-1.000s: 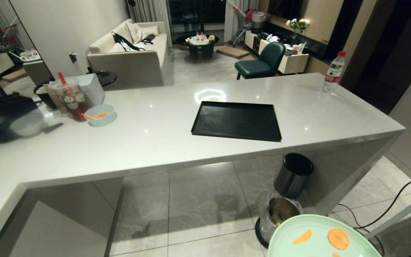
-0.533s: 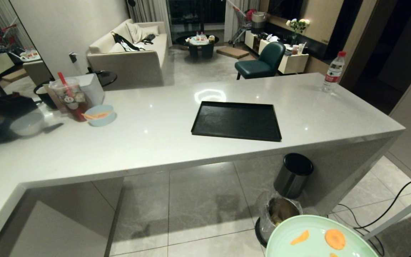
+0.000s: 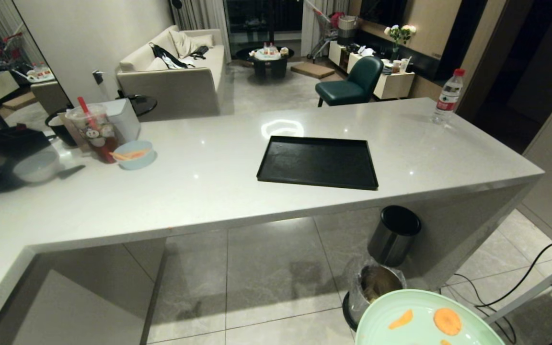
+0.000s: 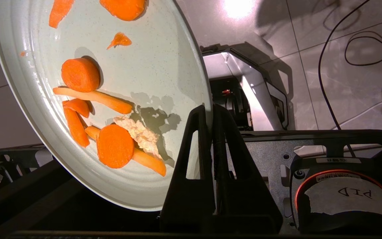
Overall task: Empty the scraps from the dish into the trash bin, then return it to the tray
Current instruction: Move the plate over the trash can
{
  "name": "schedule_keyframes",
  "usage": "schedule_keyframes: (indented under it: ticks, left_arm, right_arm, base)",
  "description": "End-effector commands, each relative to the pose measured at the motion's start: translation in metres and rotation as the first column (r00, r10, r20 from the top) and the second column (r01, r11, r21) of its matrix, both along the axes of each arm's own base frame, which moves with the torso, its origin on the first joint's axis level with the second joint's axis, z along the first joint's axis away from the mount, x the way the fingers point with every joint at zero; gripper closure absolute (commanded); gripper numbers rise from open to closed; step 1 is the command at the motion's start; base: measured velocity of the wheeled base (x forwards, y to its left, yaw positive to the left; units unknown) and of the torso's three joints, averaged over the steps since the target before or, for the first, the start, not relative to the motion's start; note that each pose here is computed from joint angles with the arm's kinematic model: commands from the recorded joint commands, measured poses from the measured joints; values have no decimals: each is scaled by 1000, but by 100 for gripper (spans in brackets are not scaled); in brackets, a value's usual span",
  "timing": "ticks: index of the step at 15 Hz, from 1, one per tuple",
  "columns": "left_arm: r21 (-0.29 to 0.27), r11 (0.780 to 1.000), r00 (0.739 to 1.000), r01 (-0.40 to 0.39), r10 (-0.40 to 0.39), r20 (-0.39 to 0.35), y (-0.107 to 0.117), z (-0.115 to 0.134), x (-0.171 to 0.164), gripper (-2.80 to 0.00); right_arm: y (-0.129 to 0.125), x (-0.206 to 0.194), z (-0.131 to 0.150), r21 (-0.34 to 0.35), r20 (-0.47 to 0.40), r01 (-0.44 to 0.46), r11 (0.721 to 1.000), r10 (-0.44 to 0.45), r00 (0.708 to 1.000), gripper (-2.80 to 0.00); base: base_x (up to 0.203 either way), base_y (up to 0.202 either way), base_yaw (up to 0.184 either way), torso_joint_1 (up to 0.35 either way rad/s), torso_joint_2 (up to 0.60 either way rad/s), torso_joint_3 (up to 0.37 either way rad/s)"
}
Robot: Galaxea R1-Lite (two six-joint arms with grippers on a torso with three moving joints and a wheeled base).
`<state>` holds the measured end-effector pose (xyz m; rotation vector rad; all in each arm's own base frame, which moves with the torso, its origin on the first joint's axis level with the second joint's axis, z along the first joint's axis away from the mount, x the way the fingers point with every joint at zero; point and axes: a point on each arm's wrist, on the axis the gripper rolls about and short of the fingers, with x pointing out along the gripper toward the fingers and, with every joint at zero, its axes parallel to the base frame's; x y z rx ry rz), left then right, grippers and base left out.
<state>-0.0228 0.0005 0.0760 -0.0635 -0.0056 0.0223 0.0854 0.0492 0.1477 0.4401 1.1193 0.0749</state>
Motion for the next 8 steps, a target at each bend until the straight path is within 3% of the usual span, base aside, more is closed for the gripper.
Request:
schedule_keyframes:
  ticks: [1,7,8]
  left_arm:
    - [-1,1000,1000,-1,1,0,0,0,0,0]
    - [-1,1000,1000,0,0,0,0,0,0,0]
    - [-1,1000,1000,1,-1,0,0,0,0,0]
  right_arm:
    - [0,0,-1,-1,-6,3,1000,-3,1000,0]
    - [0,0,-1,-1,-6,3,1000,-3,1000,0]
    - [0,0,-1,0,-7,2,1000,-2,1000,0]
  base:
    - [0,0,0,0,0,0]
    - [0,0,0,0,0,0]
    - [4,12,-104,0,2,0]
